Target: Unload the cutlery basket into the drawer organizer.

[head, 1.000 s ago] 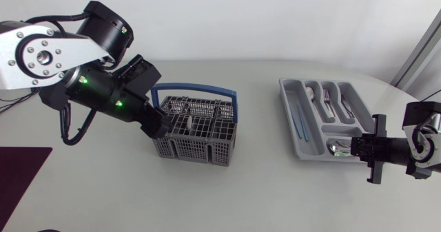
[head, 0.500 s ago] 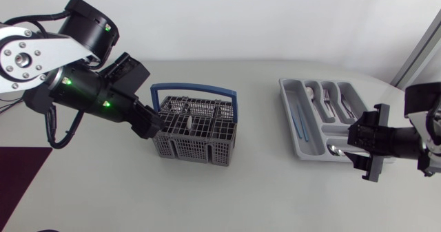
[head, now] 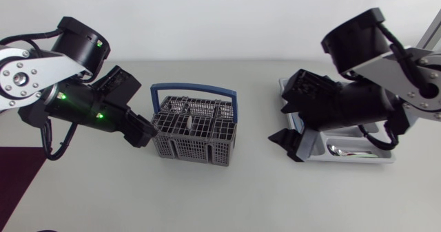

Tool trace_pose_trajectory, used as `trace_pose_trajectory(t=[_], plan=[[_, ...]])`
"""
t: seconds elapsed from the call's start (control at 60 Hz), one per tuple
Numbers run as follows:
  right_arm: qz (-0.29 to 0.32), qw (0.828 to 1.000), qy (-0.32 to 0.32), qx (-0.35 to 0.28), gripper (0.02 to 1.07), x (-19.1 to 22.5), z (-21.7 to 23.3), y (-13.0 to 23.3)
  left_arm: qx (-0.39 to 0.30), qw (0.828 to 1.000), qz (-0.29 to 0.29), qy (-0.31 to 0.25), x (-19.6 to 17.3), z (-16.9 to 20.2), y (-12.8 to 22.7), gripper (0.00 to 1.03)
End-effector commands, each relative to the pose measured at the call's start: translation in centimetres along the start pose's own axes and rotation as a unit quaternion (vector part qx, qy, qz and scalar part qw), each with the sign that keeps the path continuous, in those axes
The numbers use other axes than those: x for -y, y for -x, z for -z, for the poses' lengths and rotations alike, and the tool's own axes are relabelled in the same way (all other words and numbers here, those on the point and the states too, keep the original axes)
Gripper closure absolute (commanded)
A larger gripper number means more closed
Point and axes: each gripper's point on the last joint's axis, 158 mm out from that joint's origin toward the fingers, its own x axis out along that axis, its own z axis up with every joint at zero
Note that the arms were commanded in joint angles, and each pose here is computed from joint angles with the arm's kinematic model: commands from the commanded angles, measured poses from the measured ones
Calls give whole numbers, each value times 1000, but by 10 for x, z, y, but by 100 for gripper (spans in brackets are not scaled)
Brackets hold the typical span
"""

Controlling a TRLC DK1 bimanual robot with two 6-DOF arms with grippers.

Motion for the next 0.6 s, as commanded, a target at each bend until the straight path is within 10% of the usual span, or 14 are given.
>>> trace_pose_trajectory(t=[0.0,0.583], plan=[[-20,999,-49,-2,11,-14,-17,-5,0,1000,-8,-2,-11,9,-3,17],[-75,991,-108,-31,12,-53,-31,-80,-19,999,-17,44,-71,15,-58,17]])
